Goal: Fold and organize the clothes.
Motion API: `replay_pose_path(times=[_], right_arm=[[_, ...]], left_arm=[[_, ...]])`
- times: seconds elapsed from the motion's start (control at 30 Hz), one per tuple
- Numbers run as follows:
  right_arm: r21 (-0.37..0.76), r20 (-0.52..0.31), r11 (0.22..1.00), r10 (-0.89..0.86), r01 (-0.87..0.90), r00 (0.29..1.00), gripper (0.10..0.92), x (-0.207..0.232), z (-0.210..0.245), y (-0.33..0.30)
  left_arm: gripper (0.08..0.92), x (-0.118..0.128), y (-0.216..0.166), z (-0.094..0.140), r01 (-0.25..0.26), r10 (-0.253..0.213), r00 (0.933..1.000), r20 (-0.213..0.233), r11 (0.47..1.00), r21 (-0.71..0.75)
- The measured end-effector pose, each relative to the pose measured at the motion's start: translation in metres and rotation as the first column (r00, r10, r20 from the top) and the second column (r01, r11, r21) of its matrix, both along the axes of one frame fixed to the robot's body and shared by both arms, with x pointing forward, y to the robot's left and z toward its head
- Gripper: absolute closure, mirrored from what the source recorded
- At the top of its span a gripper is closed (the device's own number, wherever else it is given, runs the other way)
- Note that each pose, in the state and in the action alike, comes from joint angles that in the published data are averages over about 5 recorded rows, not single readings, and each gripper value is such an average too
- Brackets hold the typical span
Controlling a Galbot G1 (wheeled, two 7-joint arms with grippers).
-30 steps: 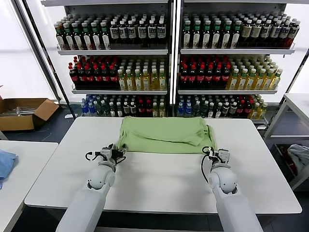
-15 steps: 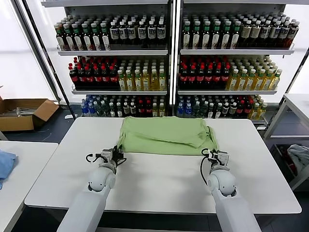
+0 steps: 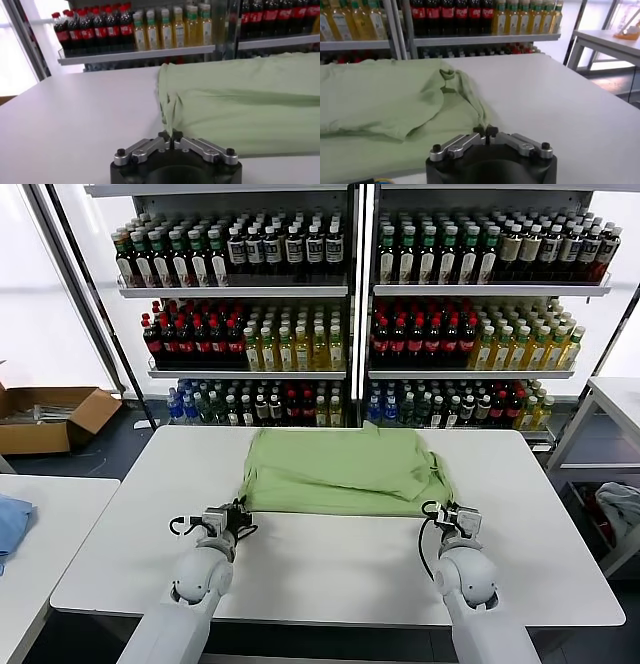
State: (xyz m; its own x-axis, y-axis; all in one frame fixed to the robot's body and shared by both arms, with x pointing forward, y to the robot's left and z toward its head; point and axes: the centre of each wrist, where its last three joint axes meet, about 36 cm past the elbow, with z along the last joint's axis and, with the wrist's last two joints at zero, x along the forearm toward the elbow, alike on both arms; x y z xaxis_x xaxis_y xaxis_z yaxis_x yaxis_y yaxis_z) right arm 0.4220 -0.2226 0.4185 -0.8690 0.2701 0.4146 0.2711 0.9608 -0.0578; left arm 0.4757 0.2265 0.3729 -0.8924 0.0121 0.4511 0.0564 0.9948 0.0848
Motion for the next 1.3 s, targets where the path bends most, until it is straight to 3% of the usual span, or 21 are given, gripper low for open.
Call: replay_pose_path(times=[0.3,0.6,0.83,1.0,1.3], right_arm=[[-0.036,-0.025,0.999,-0.011,0.010,1.000,0.898,-0.068,-0.002,0.009],[-0.084,-0.078,0.996,-0.018,0.011,0.997,0.873,-0.119,-0.008,0.009],[-0.107,-0.080,0.994,-0.010,0.002,0.997,0.686,-0.142,-0.005,0.013],[-0.127,-0.061,0.992,-0.002,-0.006,0.998,0.539,-0.145,-0.003,0.014],[-0.171,-0.047,0.985,0.009,-0.017,0.999,0.279,-0.129,-0.006,0.010]], left_arm=[[0.906,-0.061,0.001,0.022,0.011,-0.011,0.9988,0.049,1.000,-0.006],[0.906,-0.129,-0.002,0.025,0.046,-0.046,0.9983,0.035,0.999,0.000],[0.873,-0.166,-0.011,0.027,0.072,-0.072,0.9972,0.019,0.997,0.000],[0.733,-0.183,-0.018,0.033,0.088,-0.088,0.9959,0.024,0.996,-0.004],[0.473,-0.190,-0.020,0.043,0.068,-0.067,0.9954,0.069,0.998,-0.015]])
